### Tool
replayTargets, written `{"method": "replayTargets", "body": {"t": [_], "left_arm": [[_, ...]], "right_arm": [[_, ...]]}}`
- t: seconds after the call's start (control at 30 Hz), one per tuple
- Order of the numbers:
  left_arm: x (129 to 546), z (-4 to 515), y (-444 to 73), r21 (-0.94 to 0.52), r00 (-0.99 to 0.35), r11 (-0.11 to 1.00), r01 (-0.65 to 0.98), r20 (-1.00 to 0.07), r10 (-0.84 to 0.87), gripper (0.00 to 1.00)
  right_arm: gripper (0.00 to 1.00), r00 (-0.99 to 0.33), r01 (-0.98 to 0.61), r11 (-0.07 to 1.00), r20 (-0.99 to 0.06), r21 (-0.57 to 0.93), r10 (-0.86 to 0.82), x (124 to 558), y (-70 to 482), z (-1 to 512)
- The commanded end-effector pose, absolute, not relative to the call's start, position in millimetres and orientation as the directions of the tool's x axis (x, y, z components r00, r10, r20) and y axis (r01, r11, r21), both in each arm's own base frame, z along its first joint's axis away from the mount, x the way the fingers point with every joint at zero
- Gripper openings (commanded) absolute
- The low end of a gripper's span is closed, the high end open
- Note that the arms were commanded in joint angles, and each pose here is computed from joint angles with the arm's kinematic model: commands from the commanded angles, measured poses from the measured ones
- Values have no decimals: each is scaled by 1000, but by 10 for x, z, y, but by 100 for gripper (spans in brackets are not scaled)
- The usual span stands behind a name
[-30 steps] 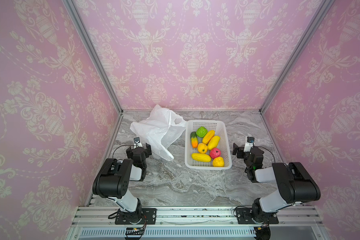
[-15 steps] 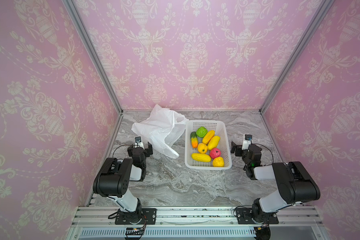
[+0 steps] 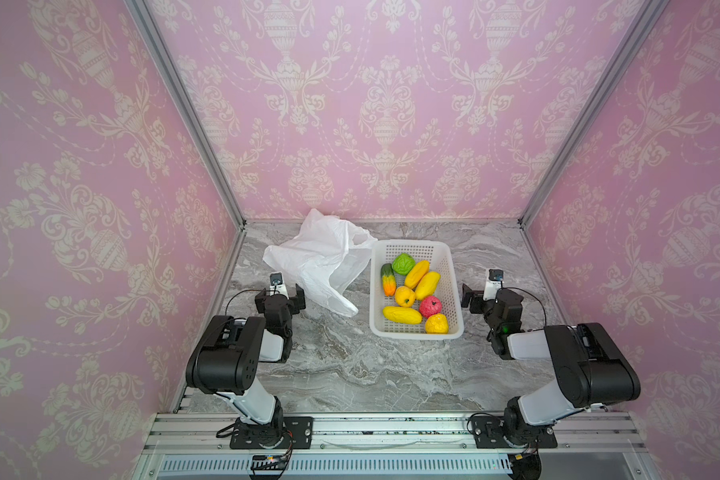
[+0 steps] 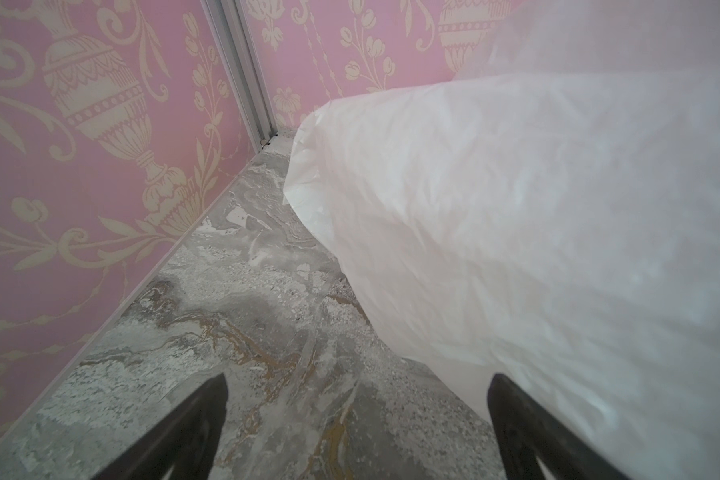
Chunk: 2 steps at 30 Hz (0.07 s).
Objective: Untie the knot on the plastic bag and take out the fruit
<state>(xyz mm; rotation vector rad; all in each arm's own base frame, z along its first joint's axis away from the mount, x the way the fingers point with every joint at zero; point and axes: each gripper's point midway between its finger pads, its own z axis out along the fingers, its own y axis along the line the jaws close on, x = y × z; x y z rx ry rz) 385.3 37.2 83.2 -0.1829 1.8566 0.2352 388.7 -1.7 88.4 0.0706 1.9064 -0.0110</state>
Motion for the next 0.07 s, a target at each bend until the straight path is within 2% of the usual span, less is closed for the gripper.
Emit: {"method": "replayTargets", "body": {"t": [0.0,0.03], "left_arm": [[3881,836,355,86,-294,970,-228,-956,16,99],[3881,836,353,86,-294,970,-227,-956,16,99]], "right_arm": [[100,-311,35,999,-950,19,29,3946,19,963],[100,-312,24,999,-950,21,28,3946,37,959]]}}
